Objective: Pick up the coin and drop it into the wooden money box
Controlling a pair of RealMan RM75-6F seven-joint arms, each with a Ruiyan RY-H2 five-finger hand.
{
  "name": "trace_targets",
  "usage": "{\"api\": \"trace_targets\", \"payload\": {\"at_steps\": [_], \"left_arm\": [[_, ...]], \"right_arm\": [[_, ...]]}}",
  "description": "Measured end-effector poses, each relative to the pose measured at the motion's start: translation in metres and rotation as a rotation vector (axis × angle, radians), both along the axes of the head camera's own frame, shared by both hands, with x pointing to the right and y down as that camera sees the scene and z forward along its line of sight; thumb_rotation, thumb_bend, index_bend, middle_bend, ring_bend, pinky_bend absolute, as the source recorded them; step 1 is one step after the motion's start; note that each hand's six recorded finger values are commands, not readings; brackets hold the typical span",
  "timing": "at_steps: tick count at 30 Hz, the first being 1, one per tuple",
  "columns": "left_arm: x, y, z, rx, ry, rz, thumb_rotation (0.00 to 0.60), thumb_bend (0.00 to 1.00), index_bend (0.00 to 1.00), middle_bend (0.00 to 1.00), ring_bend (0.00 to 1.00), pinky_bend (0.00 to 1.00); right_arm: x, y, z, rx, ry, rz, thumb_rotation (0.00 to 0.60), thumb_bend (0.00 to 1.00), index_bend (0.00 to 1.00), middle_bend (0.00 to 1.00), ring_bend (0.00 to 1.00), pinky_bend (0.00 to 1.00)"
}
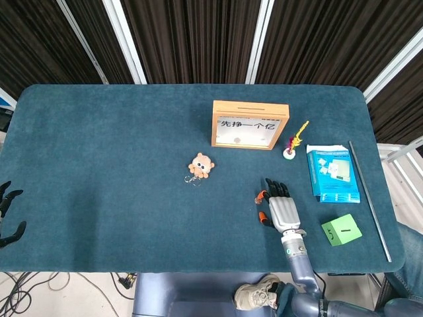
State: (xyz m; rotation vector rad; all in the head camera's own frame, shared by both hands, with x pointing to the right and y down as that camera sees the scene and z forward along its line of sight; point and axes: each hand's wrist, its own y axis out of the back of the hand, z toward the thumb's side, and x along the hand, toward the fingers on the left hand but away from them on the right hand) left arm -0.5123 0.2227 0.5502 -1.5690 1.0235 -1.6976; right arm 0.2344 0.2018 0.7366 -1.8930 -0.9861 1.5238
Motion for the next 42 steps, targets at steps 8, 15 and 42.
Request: {"api": "trace_targets", "payload": {"at_steps": [8,15,42], "left_arm": [[0.000,0.000,0.000,-0.002,0.001,-0.001,0.600,0.37,0.19,0.00,0.00,0.00],[0.000,0.000,0.001,-0.004,0.000,-0.002,0.600,0.37,0.19,0.00,0.00,0.00],[-0.001,0.000,0.001,-0.015,0.001,-0.008,0.600,0.37,0.19,0.00,0.00,0.00]], "right_arm": [[-0.001,-0.009,0.004,0.001,0.004,0.004,0.600,0.45,0.51,0.01,0.00,0.00],[-0.005,-0.015,0.007,0.003,-0.001,0.003,0.600,0.45,0.55,0.01,0.00,0.00],[-0.014,-0.026,-0.008,0.034,-0.070,0.022,0.600,0.47,0.66,0.01,0.00,0.00]]}}
